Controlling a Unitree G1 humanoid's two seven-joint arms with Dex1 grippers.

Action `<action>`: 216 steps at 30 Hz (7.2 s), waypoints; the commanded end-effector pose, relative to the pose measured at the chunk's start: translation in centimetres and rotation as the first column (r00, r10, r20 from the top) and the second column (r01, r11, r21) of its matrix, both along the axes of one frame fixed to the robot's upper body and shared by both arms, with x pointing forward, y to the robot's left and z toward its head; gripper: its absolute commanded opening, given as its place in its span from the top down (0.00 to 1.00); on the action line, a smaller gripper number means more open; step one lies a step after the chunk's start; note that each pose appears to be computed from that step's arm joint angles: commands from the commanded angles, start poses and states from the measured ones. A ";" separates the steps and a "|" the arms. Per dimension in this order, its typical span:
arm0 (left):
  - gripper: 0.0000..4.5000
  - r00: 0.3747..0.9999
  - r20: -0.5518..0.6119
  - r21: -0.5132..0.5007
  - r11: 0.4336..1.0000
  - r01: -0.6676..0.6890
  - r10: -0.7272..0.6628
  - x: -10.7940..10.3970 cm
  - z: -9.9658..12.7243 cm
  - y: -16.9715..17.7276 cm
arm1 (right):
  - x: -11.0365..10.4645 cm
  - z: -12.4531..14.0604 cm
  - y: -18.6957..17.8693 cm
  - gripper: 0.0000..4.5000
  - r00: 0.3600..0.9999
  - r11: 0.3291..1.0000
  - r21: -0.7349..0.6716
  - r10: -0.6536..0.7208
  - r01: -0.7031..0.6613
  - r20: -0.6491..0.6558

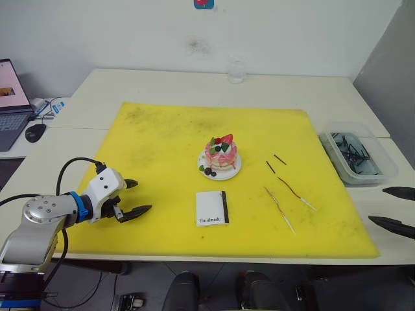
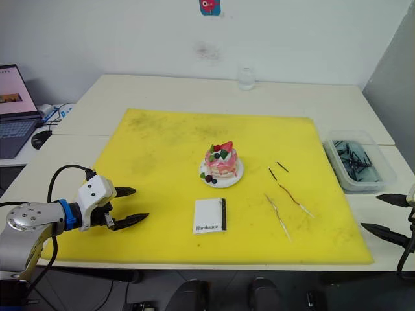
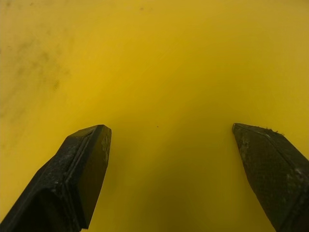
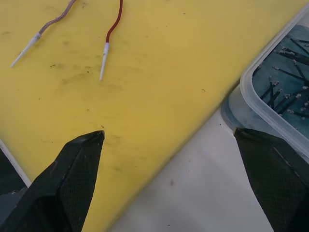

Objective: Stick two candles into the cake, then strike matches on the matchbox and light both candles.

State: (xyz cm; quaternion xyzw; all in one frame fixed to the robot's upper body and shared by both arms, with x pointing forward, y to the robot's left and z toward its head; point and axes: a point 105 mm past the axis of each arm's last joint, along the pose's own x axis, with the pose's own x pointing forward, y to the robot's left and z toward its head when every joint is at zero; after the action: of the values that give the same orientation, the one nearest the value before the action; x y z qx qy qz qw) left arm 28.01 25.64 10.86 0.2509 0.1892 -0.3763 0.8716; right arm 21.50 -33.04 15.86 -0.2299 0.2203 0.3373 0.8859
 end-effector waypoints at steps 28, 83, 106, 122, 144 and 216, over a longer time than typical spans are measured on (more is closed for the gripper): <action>0.00 0.999 -0.050 0.012 1.000 0.021 -0.020 -0.4 -0.3 1.6 | 0.1 -0.4 0.6 0.00 1.000 1.000 -0.012 -0.005 0.005 -0.006; 0.00 0.780 0.081 -0.370 0.708 0.602 -0.621 -6.5 5.3 -19.3 | 4.6 -5.4 9.8 0.04 0.984 0.984 -0.023 -0.176 0.176 0.005; 0.00 0.875 0.017 -0.427 0.788 0.444 -0.484 -4.8 3.9 -17.5 | 4.4 -2.9 11.0 1.00 0.983 0.979 0.097 -0.177 0.182 -0.056; 0.00 0.908 -0.122 -0.846 0.520 0.116 -0.401 -3.5 8.9 -18.9 | 3.3 5.0 20.7 1.00 0.983 0.735 0.664 0.185 -0.136 -0.002; 0.00 0.857 -0.157 -0.955 0.295 -0.005 -0.491 -3.6 12.2 -20.8 | 1.1 7.3 24.6 1.00 0.927 0.554 0.820 0.366 -0.146 -0.082; 1.00 0.933 0.335 -0.481 0.829 0.286 -0.128 8.2 9.1 -13.8 | 4.9 5.1 25.5 0.00 0.930 0.899 0.280 0.270 -0.337 0.250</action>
State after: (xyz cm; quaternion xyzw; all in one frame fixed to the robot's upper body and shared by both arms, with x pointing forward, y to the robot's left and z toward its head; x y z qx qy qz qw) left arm 36.32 11.99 18.36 0.0651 -0.0454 -0.4642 0.8822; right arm 26.72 -7.67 19.87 -0.1381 0.0575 0.4785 0.8653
